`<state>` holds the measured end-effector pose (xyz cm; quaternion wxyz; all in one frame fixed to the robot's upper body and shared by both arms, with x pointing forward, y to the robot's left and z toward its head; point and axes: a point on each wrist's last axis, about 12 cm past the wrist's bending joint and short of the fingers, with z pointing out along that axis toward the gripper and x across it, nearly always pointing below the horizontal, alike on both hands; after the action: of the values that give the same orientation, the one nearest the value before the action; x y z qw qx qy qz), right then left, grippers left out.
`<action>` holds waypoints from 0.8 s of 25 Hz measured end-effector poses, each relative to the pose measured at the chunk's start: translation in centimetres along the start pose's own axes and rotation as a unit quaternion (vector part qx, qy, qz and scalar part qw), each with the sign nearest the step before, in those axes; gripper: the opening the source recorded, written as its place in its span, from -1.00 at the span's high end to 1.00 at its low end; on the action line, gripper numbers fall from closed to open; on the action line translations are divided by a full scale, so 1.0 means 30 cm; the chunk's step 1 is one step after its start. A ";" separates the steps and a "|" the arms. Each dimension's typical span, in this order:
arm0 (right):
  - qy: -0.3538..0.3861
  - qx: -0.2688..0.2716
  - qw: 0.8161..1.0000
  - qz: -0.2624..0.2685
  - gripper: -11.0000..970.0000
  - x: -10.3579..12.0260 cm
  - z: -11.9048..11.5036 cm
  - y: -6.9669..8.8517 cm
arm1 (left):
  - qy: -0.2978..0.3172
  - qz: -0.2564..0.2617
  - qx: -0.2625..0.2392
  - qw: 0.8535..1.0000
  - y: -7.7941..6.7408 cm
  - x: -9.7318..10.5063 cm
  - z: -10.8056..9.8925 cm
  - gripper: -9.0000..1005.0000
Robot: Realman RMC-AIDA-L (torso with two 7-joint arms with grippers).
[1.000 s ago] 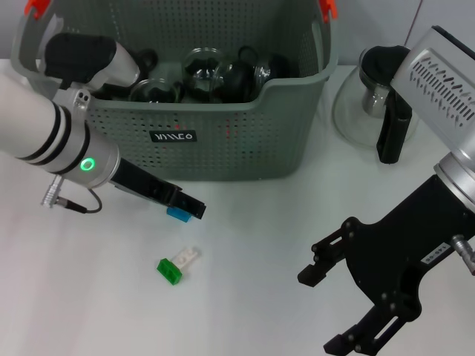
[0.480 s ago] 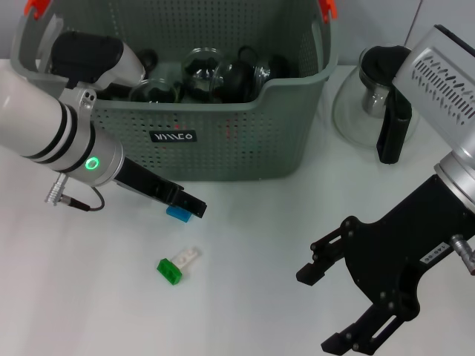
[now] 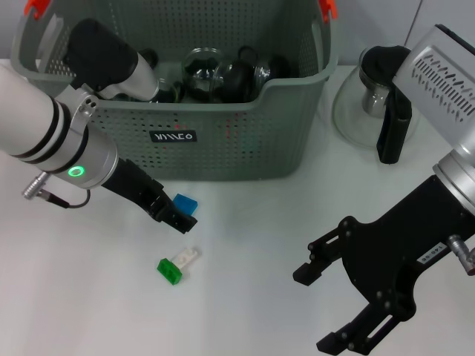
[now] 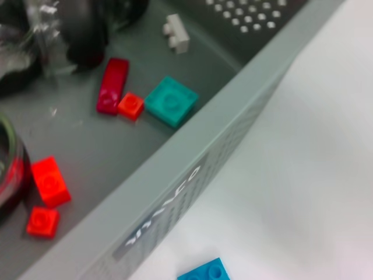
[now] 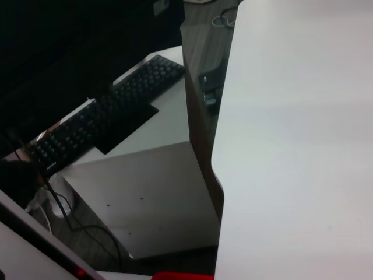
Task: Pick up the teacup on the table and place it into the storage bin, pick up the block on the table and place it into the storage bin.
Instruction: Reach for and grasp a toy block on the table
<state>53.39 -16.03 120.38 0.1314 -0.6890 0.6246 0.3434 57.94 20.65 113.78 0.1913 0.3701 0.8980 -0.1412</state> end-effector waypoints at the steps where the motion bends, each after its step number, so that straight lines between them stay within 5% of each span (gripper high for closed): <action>1: -0.004 0.000 1.000 0.003 -0.82 0.001 0.001 0.000 | 0.001 0.019 0.000 1.000 -0.003 0.001 -0.007 -0.89; 8: -0.015 0.005 1.000 0.011 -0.82 0.005 -0.005 -0.002 | 0.021 0.129 -0.029 0.991 -0.038 -0.025 -0.008 -0.86; 20: -0.029 0.012 0.999 0.023 -0.82 0.013 -0.019 -0.008 | 0.027 0.216 -0.042 0.975 -0.068 -0.049 0.004 -0.86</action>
<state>53.78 -16.64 120.48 0.1499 -0.6625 0.6404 0.3585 57.47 18.30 114.58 0.2080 0.5505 0.8070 -0.0484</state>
